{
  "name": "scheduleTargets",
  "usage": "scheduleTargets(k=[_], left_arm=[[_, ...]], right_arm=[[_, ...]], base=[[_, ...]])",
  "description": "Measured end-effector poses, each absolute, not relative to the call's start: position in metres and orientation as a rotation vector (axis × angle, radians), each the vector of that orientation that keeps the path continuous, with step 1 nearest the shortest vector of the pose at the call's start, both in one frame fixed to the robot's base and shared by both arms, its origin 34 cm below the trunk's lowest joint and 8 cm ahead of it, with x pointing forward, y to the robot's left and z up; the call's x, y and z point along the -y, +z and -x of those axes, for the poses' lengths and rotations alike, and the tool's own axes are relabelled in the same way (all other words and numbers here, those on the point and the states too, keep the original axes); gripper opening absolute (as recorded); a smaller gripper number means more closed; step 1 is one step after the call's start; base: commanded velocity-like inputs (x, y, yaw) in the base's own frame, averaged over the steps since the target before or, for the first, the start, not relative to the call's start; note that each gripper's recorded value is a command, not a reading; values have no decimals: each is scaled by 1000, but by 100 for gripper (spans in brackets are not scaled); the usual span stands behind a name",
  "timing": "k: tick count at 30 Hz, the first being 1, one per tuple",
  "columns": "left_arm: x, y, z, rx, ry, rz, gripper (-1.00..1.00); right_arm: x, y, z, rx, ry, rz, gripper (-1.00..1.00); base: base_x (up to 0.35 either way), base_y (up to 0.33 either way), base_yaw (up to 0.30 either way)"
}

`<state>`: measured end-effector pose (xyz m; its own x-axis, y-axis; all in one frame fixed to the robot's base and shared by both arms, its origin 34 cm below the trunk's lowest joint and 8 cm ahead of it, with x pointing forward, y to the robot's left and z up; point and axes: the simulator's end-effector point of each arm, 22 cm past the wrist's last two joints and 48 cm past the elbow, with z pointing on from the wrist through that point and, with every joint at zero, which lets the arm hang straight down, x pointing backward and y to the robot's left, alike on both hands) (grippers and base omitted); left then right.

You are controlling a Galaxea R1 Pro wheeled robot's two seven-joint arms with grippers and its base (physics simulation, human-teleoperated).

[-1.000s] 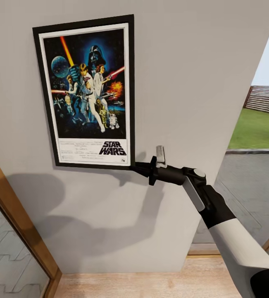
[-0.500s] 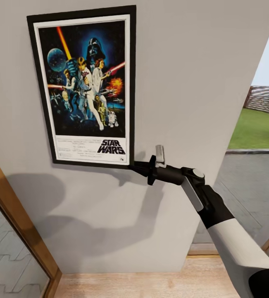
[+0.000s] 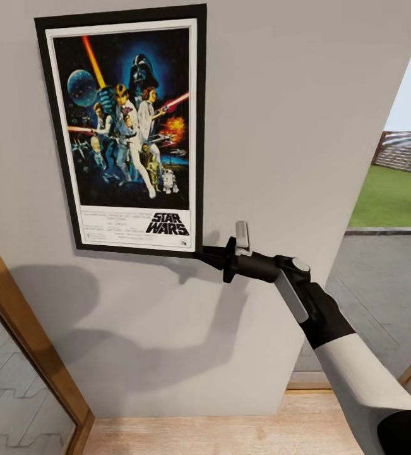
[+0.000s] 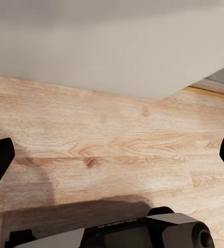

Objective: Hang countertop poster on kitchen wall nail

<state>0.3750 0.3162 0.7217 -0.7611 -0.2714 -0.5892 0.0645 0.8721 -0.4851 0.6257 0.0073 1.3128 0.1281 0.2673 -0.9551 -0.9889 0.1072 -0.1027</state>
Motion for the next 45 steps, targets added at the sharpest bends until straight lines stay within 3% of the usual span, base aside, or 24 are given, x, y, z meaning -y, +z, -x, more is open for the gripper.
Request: scheduleTargets(k=[45], left_arm=[[-317, 722, -375, -2355, -640, 149, 100]], right_arm=[[-5, 1304, -632, -996, 1193, 969, -100]], base=[[12, 0, 0]])
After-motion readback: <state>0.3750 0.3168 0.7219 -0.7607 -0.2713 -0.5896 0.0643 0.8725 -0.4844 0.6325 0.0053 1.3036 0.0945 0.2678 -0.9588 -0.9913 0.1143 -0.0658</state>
